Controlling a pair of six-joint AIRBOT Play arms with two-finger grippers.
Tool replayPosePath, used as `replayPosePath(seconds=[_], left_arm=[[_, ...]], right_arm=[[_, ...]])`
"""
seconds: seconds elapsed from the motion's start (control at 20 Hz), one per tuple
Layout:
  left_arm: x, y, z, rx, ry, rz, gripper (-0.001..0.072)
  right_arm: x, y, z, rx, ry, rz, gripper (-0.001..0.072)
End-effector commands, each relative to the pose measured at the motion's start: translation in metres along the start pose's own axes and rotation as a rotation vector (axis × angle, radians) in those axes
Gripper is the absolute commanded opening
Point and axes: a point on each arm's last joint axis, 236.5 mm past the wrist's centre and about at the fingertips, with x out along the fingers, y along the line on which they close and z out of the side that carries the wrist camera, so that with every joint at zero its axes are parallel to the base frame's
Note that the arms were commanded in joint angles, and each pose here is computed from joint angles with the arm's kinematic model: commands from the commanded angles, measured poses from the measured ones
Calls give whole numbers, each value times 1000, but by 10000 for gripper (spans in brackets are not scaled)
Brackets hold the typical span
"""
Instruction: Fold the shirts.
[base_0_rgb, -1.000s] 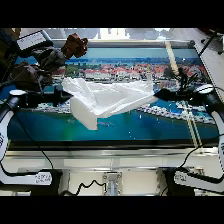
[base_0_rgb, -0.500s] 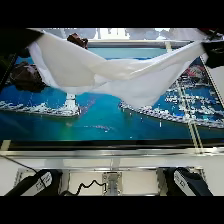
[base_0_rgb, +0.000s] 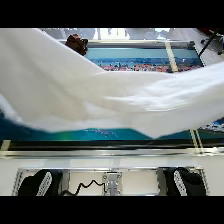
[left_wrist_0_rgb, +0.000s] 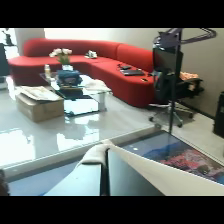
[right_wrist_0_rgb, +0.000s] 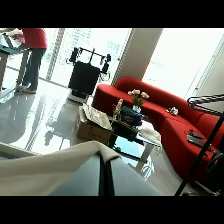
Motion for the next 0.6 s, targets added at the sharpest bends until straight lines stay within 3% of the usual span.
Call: replayPosePath(seconds=[0.0, 0.1, 0.35, 0.55], left_arm=[[-8, 62, -23, -27, 92, 260, 16], [11, 95, -84, -127, 289, 296, 17], [71, 124, -254, -488, 603, 167, 16], [94, 169, -393, -665, 781, 235, 16]], right_arm=[[13, -1, -29, -4, 132, 17, 21], [50, 13, -78, 50, 289, 100, 21], [140, 83, -232, 280, 643, 357, 22], [185, 124, -368, 418, 856, 406, 21]])
